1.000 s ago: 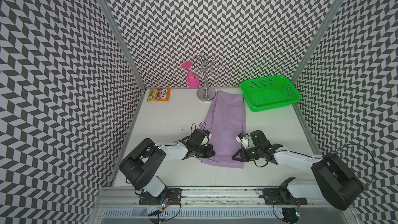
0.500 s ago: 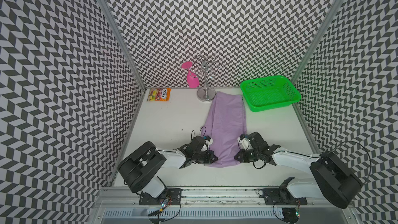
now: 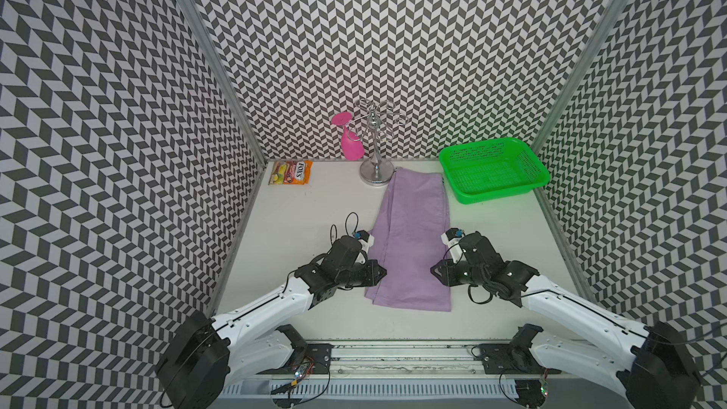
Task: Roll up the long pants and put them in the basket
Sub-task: Adjust the long pant at the center of the board.
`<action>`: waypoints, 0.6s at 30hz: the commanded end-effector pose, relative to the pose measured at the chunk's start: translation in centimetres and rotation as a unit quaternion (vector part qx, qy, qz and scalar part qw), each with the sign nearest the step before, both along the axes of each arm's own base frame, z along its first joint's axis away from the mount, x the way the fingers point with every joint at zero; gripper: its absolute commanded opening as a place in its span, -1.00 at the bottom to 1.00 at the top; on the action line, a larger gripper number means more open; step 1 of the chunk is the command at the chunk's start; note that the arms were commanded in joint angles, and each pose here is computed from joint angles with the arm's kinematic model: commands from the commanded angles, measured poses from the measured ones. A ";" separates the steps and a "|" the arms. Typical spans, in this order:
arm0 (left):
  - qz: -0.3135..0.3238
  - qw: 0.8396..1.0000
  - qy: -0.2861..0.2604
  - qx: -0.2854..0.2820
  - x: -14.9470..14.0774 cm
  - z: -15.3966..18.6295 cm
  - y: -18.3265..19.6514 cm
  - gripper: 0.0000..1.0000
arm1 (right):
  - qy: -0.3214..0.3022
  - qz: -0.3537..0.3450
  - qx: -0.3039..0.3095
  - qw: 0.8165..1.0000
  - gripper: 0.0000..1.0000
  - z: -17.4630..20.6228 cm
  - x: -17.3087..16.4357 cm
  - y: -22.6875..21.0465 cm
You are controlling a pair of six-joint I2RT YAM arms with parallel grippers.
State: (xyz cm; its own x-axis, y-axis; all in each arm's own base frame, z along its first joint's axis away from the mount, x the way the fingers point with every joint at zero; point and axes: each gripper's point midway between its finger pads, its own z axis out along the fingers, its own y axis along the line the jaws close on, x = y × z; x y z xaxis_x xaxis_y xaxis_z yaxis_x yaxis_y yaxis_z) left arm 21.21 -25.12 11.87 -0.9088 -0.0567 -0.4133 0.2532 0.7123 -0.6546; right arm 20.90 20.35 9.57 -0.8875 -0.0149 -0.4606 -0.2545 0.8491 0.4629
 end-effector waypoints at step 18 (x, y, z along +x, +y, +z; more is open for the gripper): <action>-0.003 0.994 0.107 0.004 -3.9 -9.2 3.8 0.13 | 0.182 0.029 0.142 0.973 0.31 -6.9 -5.8 -0.9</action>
